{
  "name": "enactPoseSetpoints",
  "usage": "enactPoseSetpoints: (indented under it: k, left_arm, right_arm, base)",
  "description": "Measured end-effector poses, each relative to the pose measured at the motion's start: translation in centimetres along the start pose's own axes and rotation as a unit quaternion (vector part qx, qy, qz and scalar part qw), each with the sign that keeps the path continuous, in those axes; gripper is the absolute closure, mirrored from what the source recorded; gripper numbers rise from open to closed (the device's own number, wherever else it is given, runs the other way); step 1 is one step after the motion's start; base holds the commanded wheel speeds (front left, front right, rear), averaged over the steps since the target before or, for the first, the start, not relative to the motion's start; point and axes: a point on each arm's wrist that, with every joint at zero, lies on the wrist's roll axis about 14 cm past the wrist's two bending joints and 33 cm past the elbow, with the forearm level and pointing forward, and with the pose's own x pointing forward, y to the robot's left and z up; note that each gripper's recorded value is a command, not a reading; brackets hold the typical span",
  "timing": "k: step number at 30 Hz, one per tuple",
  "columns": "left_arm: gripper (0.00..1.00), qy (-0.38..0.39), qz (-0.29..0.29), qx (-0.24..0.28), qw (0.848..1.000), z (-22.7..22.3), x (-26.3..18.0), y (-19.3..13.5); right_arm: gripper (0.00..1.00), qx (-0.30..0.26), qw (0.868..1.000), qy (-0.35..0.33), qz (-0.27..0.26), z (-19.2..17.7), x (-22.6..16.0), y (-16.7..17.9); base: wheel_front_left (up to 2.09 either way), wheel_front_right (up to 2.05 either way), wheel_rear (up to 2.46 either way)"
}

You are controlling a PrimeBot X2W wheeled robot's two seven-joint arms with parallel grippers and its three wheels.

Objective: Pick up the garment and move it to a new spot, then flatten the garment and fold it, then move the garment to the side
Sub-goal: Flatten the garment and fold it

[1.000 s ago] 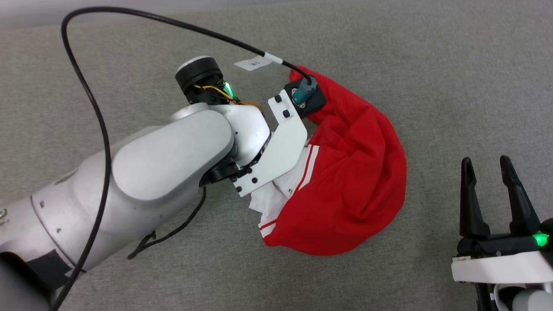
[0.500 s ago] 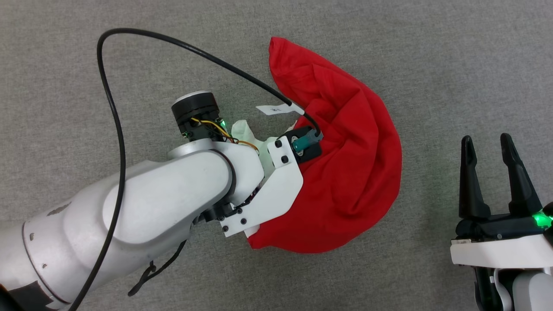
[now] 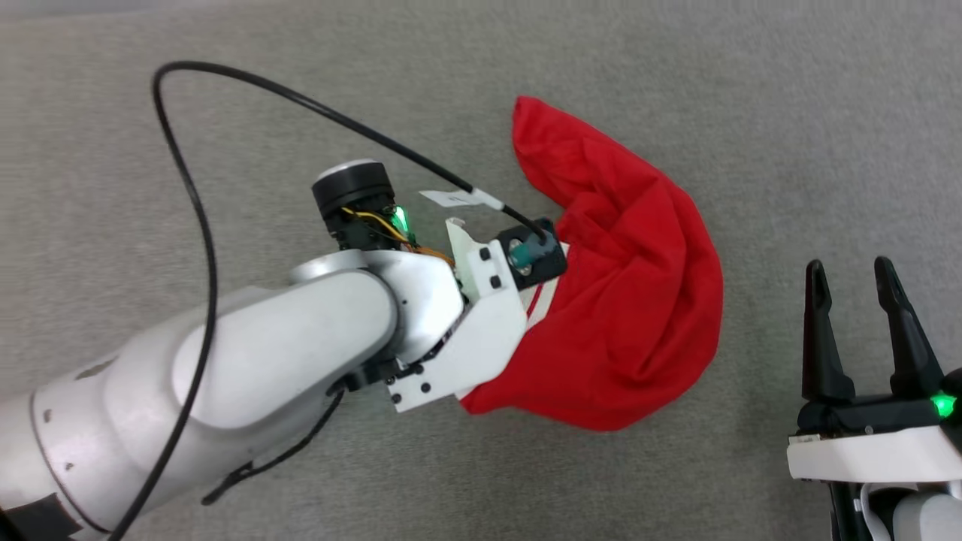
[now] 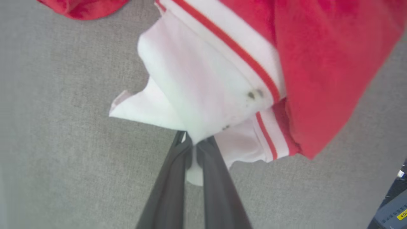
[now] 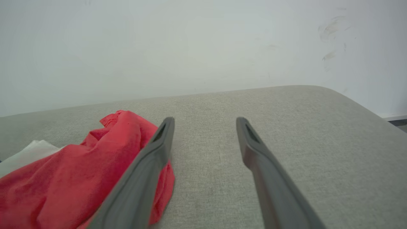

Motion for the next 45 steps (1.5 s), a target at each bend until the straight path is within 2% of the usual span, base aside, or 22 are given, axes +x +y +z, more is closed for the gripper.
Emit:
enactPoseSetpoints:
  k: [5,10,18,25,26,27,32,35,40,45]
  left_arm:
    - [1.0,-0.026,0.045,-0.034,0.998,-1.7,-3.1,1.7]
    - [1.0,0.004,0.081,-0.107,0.991,-7.8,-5.3,2.7]
    - [1.0,0.08,0.093,-0.251,0.96,-18.9,-5.8,0.8]
    - [1.0,0.067,0.097,-0.299,0.947,-20.6,-4.8,-0.2]
    - [0.29,0.057,0.104,-0.3,0.946,-20.4,-4.8,-0.1]
    - [0.0,0.047,0.114,-0.298,0.947,-20.3,-4.9,0.1]
    - [0.0,-0.069,0.19,-0.271,0.941,-16.7,-6.7,2.9]
    - [0.0,-0.15,0.258,-0.252,0.921,-14.2,-9.1,5.0]
    - [0.0,-0.249,0.36,-0.231,0.869,-12.2,-12.9,6.5]
    - [0.0,-0.315,0.445,-0.243,0.802,-12.0,-15.6,6.6]
  right_arm:
    - [0.0,-0.001,1.0,-0.011,0.024,0.8,-0.1,1.6]
    - [0.0,0.005,0.999,-0.018,0.05,1.2,-0.1,3.4]
    - [0.0,0.007,0.997,-0.024,0.072,1.5,0.2,4.9]
    - [0.0,0.001,0.998,-0.016,0.066,1.1,-0.1,4.4]
    - [0.0,0.001,0.998,-0.017,0.064,1.2,-0.2,4.3]
    - [0.0,0.0,0.998,-0.019,0.062,1.3,-0.2,4.1]
    - [0.0,-0.021,0.997,-0.045,0.059,3.3,-0.4,3.7]
    - [0.0,-0.041,0.994,-0.08,0.057,5.6,0.1,3.6]
    - [0.0,-0.088,0.983,-0.147,0.066,10.0,1.4,4.6]
    - [0.0,-0.14,0.964,-0.2,0.107,13.6,3.6,6.3]
  base:
    - [0.0,0.0,0.0]
    - [0.0,0.0,0.0]
    - [0.0,0.0,0.0]
    - [0.0,0.0,0.0]
    - [0.0,0.0,0.0]
    - [0.0,0.0,0.0]
    - [0.0,0.0,0.0]
    - [0.0,0.0,0.0]
    - [0.0,0.0,0.0]
    - [0.0,0.0,0.0]
